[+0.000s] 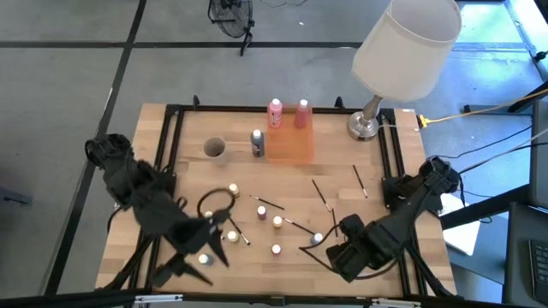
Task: Pick & Place Paint Supplies
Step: Put the silver paint brush into the white cup
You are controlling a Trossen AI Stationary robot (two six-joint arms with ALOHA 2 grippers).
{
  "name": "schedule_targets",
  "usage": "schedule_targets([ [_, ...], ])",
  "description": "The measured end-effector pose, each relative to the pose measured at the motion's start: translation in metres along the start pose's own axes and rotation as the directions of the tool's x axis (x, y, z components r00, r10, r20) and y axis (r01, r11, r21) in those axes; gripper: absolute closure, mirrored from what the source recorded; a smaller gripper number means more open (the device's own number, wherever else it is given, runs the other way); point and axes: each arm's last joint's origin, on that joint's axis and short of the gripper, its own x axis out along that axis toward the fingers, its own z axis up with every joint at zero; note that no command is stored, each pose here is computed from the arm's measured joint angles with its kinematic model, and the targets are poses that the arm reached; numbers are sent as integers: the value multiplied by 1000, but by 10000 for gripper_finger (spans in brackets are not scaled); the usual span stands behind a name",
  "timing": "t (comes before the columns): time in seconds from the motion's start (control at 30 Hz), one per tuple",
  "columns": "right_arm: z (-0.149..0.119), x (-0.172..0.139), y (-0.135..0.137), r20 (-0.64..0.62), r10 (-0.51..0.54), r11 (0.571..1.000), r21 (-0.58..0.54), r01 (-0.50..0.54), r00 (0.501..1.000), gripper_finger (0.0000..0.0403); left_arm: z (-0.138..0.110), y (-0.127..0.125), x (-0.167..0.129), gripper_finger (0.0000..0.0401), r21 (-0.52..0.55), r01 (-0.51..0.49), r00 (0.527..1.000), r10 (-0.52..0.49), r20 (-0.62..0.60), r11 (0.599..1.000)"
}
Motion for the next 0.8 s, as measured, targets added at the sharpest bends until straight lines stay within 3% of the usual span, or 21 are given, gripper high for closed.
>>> schedule_targets([
  [0.3, 10, 57, 10, -18, 31, 999, 33, -31, 999, 265, -19, -24, 28, 194, -54, 94, 996, -93, 14, 994],
  [0.6, 17, 91, -2, -8, -56, 996, 67, 57, 998, 265, -19, -33, 32, 194, -84, 65, 994, -58, 91, 994],
  [0.8, 19, 104, -2, -17, -31, 997, 76, 32, 999, 265, -16, -33, 31, 194, -58, 70, 991, -63, 119, 996],
])
